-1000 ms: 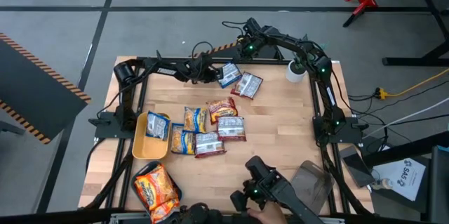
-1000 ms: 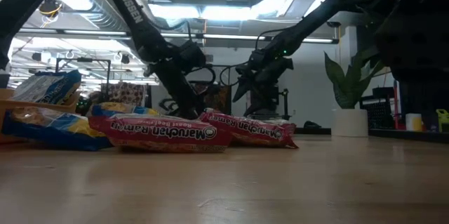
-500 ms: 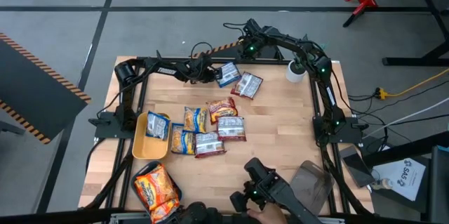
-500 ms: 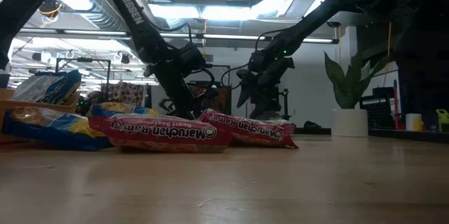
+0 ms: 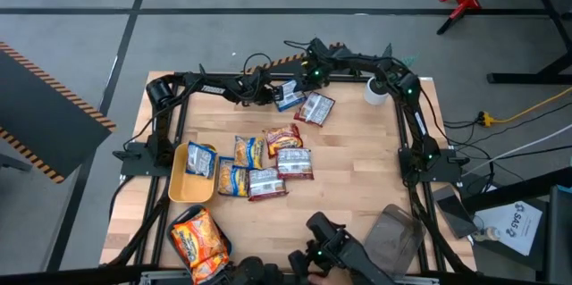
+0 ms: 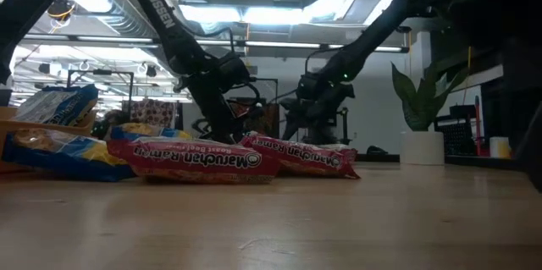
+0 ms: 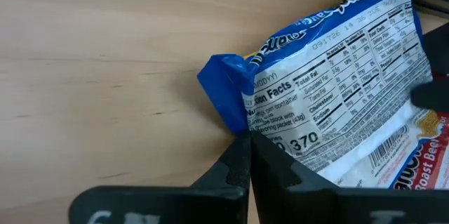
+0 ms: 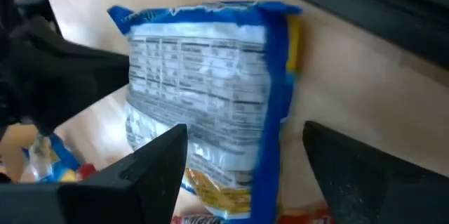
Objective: Sort Maruchan noodles
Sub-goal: Put the blue noodle pack into the yellow bin
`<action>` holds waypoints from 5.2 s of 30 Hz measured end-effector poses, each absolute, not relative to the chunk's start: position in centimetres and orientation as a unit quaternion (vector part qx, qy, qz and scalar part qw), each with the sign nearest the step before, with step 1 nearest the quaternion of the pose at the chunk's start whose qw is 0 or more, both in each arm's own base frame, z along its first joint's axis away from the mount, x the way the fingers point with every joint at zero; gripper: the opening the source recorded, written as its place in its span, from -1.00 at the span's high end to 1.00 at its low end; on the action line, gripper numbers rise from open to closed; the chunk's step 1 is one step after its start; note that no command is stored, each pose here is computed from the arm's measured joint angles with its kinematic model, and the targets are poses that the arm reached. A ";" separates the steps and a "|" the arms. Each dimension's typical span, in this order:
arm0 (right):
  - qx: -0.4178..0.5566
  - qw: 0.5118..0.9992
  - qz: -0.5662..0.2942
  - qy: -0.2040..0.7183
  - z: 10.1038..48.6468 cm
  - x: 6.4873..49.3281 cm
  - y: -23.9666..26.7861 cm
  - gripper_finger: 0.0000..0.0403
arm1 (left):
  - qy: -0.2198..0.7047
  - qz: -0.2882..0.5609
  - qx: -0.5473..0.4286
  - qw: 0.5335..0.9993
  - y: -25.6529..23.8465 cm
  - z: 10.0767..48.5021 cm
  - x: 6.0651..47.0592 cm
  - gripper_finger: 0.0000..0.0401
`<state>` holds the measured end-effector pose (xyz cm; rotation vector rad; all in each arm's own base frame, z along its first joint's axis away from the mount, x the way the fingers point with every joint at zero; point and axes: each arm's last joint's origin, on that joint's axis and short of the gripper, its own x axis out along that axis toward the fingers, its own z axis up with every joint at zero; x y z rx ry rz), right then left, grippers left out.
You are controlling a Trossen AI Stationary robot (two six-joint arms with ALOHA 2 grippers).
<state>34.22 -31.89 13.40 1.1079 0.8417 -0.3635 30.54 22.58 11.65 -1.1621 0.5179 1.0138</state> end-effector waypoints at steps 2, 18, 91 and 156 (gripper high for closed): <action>0.515 0.753 -0.158 0.377 13.3 34.2 -32.0 -0.38 | 0.231 0.455 -0.517 0.687 22.6 11.6 30.5 1.00; 0.480 0.782 -0.095 0.386 13.9 37.9 -28.4 0.11 | 0.239 0.443 -0.518 0.692 21.6 11.4 31.3 1.00; 0.121 0.980 0.020 0.158 24.3 56.6 3.8 0.51 | -0.095 0.161 -0.372 0.909 1.7 41.5 4.7 1.00; 0.099 0.978 0.055 0.174 21.3 58.6 0.5 0.61 | -0.049 0.181 -0.328 0.926 1.7 40.7 4.8 1.00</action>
